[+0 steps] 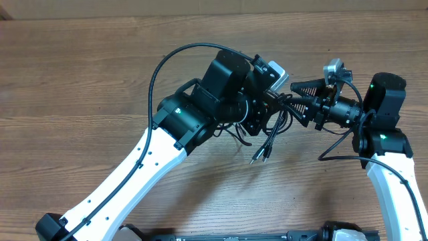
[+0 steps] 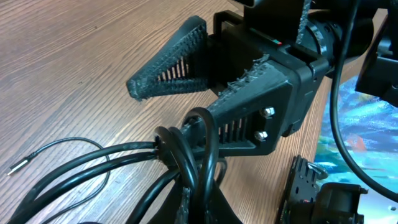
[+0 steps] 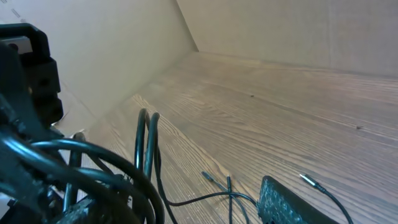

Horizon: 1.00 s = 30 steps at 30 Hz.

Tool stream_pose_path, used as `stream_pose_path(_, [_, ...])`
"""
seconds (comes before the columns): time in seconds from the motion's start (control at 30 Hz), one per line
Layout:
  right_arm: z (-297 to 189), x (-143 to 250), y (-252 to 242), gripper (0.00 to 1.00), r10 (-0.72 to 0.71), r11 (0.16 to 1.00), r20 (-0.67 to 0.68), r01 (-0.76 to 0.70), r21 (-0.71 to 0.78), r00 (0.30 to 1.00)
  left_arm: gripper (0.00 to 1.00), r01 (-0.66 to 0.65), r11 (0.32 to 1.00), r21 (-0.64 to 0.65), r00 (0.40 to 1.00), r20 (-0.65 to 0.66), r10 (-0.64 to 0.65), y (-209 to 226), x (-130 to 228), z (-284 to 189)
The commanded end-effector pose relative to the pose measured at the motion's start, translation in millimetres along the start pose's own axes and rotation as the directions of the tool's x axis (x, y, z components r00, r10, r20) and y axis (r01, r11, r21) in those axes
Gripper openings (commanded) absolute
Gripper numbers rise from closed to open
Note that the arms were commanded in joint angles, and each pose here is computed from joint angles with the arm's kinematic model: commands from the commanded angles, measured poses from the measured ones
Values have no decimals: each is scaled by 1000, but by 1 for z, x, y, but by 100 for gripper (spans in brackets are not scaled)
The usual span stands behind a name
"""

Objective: Untangle cables

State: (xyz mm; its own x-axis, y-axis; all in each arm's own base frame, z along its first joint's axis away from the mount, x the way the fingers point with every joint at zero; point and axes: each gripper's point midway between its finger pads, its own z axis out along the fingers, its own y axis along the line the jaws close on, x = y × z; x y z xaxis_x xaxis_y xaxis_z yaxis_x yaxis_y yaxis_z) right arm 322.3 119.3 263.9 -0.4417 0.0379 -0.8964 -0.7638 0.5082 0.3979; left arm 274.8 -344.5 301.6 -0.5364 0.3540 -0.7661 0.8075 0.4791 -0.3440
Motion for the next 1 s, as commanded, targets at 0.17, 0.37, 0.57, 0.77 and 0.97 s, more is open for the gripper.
stream_pose_path(0.17, [-1,-9,-1,65,-40,999,18,40,12,999,4,-49,984,174,999,4,49,-43,-4,-4])
stream_pose_path(0.37, [-2,-10,-21,66,-40,992,16,37,125,999,4,-68,969,237,997,-12,73,-66,2,-1])
stream_pose_path(0.57, [-6,-9,-44,69,-33,965,10,29,259,999,4,-84,952,294,995,-27,96,-87,9,1])
stream_pose_path(0.77, [-23,-3,-85,73,61,865,32,-69,498,998,4,-62,946,319,994,-65,88,-92,18,0])
stream_pose_path(0.97, [-46,9,-116,77,120,726,38,-113,678,992,4,-55,938,343,994,-75,85,-96,20,-2])
